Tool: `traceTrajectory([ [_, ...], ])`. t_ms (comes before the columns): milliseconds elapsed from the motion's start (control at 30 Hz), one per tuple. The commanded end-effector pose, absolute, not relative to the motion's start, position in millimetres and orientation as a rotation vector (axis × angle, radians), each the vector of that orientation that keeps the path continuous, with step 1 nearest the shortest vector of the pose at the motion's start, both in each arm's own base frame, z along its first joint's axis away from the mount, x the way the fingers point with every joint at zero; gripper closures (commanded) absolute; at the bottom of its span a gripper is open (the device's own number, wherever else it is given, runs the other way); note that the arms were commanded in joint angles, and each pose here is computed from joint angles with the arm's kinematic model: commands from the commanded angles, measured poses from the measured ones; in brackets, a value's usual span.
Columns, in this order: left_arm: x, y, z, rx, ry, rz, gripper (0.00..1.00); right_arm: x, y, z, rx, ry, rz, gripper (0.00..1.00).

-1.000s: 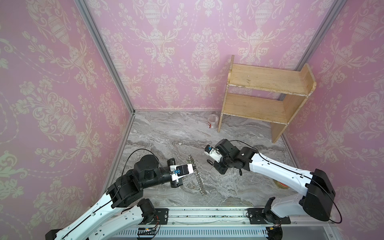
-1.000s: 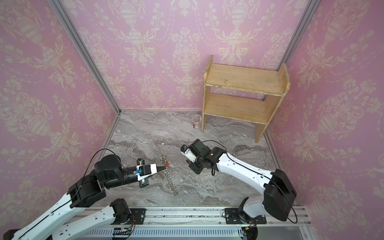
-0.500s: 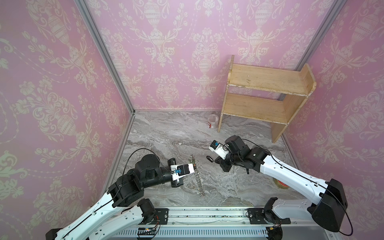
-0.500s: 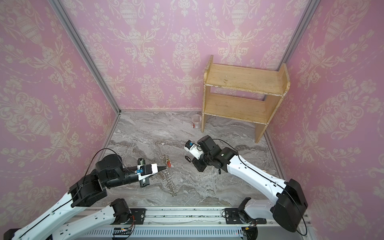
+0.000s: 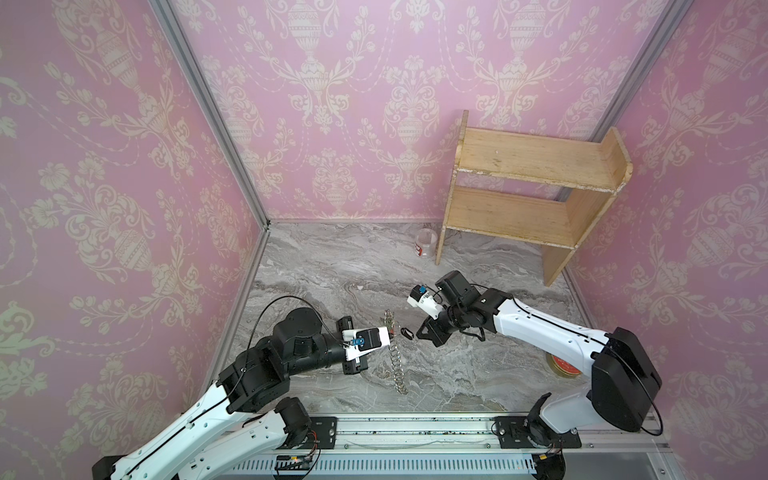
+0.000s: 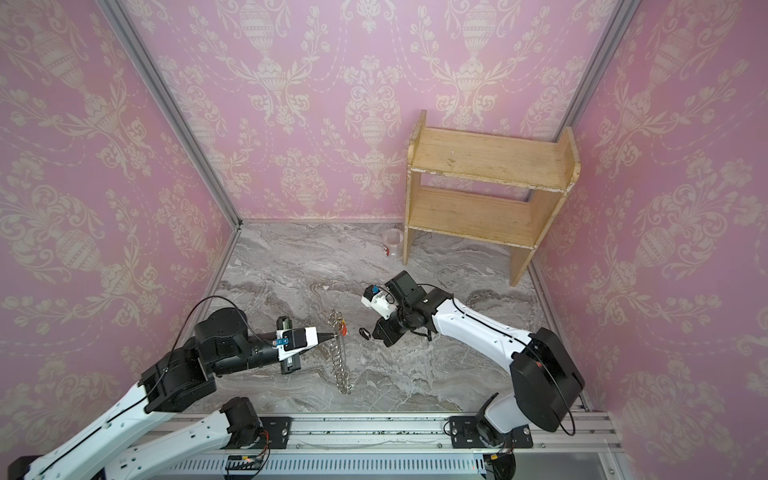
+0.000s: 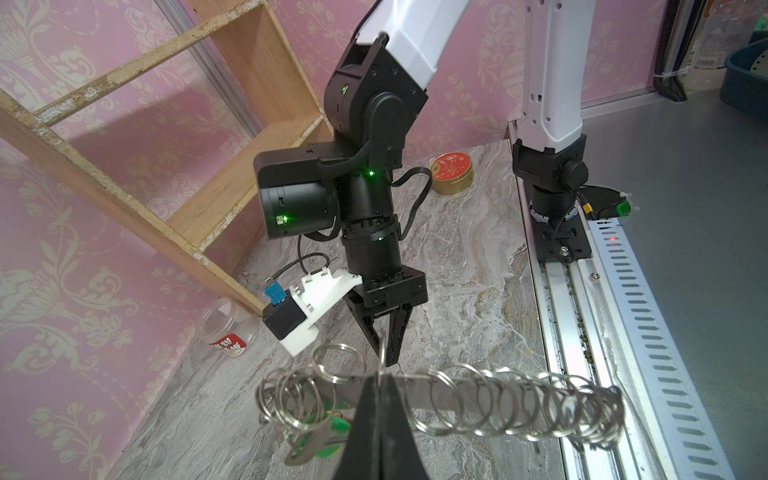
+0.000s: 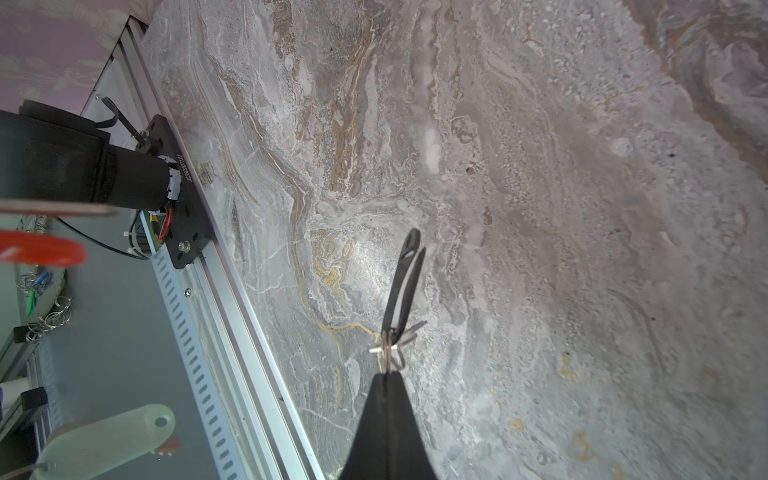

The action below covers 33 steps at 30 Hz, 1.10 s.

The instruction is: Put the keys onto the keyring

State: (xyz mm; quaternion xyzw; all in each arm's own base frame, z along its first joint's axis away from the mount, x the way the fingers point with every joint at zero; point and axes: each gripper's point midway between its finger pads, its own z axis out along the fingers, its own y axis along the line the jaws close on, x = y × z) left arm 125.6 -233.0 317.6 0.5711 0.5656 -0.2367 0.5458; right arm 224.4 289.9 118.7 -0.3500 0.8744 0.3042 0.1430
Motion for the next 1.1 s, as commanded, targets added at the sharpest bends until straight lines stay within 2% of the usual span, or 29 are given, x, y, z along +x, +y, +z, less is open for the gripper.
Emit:
traceTrajectory([
  [0,124,-231,338,1.322,1.293,-0.561,1.00,229,293,100,-0.879,2.634,0.932,1.00],
  [133,124,-230,337,1.321,1.297,-0.557,1.00,247,273,68,-0.692,2.786,0.821,1.00],
  [233,123,-228,337,1.319,1.299,-0.552,1.00,253,252,51,-0.608,2.867,0.649,1.00],
  [267,123,-227,337,1.319,1.302,-0.551,1.00,256,244,50,-0.585,2.871,0.577,0.97],
  [300,123,-227,337,1.320,1.303,-0.551,1.00,261,235,50,-0.562,2.865,0.500,0.88],
  [433,123,-227,336,1.320,1.303,-0.548,1.00,270,214,64,-0.536,2.820,0.341,0.67],
  [567,123,-227,336,1.318,1.301,-0.554,1.00,266,211,74,-0.667,2.780,0.241,0.59],
  [800,123,-229,336,1.320,1.301,-0.561,1.00,258,223,59,-0.974,2.762,0.122,0.57],
  [967,123,-228,338,1.321,1.305,-0.560,1.00,257,235,45,-1.157,2.696,0.207,0.57],
  [1067,123,-228,338,1.322,1.305,-0.560,1.00,268,232,45,-1.144,2.677,0.241,0.60],
])
